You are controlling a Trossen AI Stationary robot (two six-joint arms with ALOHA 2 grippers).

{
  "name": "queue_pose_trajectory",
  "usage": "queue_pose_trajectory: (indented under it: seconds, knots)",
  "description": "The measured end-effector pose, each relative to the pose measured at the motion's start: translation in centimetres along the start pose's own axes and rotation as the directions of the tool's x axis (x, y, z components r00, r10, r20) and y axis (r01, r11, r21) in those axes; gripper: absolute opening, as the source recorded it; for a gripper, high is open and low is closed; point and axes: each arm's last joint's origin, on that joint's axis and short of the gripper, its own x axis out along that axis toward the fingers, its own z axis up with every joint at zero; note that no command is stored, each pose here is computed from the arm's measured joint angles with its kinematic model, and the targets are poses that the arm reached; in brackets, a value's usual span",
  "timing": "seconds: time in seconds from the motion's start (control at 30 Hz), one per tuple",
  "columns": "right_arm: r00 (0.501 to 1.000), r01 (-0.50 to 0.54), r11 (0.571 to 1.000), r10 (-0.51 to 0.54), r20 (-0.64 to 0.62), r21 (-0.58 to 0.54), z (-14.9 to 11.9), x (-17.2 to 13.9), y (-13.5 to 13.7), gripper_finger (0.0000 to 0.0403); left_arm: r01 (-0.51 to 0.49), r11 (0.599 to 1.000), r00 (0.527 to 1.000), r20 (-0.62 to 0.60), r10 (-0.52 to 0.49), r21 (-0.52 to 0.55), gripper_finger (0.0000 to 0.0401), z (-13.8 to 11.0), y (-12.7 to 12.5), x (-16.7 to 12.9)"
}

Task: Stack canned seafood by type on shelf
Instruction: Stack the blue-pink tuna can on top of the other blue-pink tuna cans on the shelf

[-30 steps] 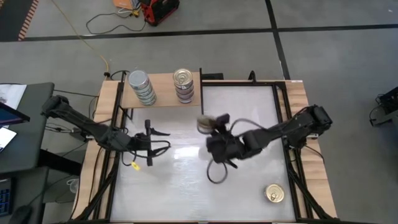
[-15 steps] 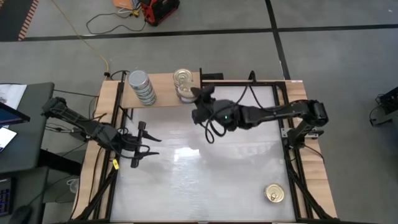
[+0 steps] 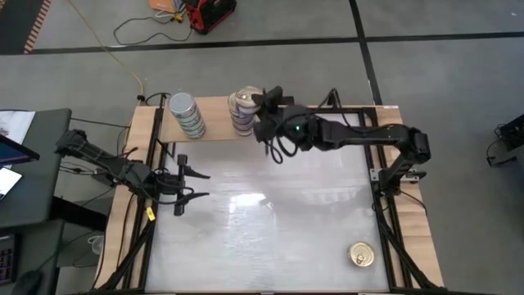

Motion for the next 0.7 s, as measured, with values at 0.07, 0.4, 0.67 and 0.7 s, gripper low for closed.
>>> queue_pose_trajectory:
  seconds: [0.07, 0.4, 0.67, 0.7]
  knots:
    - [1.000, -0.018, 1.000, 0.018, 0.011, 0.021, -0.5, 0.4, -0.5, 0.0224, -0.023, 1.000, 1.000, -0.003, 0.023, 0.014, 0.0215, 0.0, 0.2, 0.1]
    - [0.994, -0.110, 0.992, 0.111, 0.019, -0.060, 0.9, 3.9, -0.4, 0.0229, -0.122, 0.992, 0.993, 0.006, 0.122, 0.014, 0.0215, 0.0, 1.4, 0.4]
    - [0.990, -0.138, 0.987, 0.135, -0.032, -0.086, 1.0, 4.4, -1.5, 0.0212, -0.100, 0.995, 0.995, -0.032, 0.099, -0.022, 0.0215, -0.4, 1.2, 0.4]
    - [0.990, -0.141, 0.986, 0.138, -0.036, -0.088, 1.0, 4.4, -1.5, 0.0212, -0.099, 0.995, 0.995, -0.035, 0.098, -0.020, 0.0215, -0.4, 1.2, 0.4]
